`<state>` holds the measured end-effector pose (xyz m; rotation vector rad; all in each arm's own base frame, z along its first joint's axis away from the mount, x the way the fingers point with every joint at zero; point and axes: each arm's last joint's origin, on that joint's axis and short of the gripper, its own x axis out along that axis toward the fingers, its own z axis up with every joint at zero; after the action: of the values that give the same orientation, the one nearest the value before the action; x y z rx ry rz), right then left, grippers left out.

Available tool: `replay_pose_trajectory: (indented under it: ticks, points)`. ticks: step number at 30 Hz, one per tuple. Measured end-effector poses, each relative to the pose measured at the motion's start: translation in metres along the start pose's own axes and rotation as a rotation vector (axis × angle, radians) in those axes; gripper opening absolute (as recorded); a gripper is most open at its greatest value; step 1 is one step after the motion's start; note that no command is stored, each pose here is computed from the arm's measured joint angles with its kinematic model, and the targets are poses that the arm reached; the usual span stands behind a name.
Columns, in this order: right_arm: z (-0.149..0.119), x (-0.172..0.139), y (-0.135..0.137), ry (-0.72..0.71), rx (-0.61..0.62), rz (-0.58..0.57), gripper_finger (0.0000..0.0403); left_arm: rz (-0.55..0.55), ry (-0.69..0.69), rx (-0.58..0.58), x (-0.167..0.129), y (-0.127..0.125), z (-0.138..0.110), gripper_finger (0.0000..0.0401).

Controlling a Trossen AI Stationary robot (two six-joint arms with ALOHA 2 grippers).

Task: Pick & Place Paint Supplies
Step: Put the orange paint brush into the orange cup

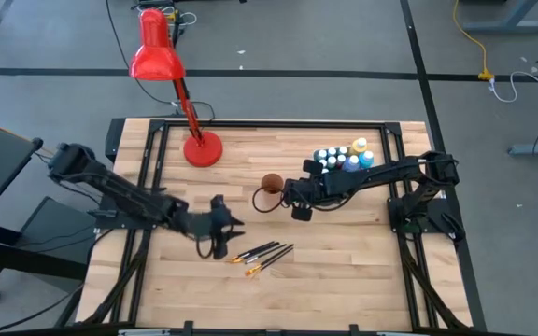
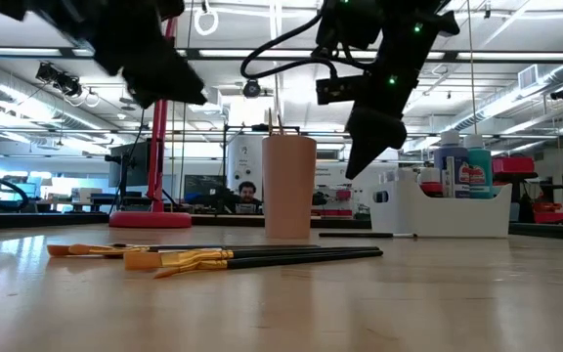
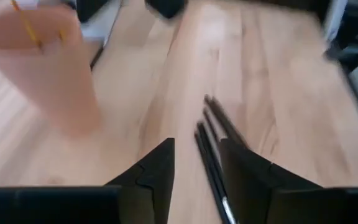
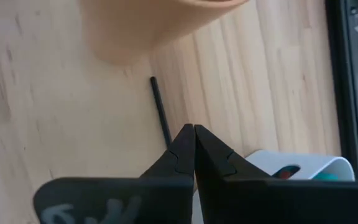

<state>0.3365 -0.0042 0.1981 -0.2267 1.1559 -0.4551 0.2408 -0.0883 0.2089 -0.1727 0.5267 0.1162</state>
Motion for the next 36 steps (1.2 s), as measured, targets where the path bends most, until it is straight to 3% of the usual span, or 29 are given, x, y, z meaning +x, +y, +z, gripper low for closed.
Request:
replay_pose_trajectory:
  ticks: [4,8,14,21,26,36]
  points:
    - [0.001,0.000,0.000,-0.008,0.017,-0.005,0.0000,0.030,0.004,-0.009,0.006,-0.025,-0.021,0.0146]
    - [0.002,0.000,-0.001,-0.019,0.043,-0.026,0.0000,0.078,0.051,0.066,0.017,-0.043,-0.051,0.0145]
    - [0.002,0.000,-0.001,-0.025,0.044,-0.026,0.0000,0.101,0.001,0.009,0.022,-0.064,-0.076,0.0144]
    - [0.005,-0.001,-0.001,-0.045,0.048,-0.024,0.0005,0.125,-0.038,-0.021,0.013,-0.073,-0.084,0.0144]
    - [0.009,-0.001,0.000,-0.085,0.068,-0.012,0.0006,0.068,0.009,-0.103,0.012,-0.079,-0.092,0.0144]
    - [0.010,-0.001,0.001,-0.098,0.078,0.015,0.0004,0.155,0.046,-0.039,0.005,-0.083,-0.123,0.0143]
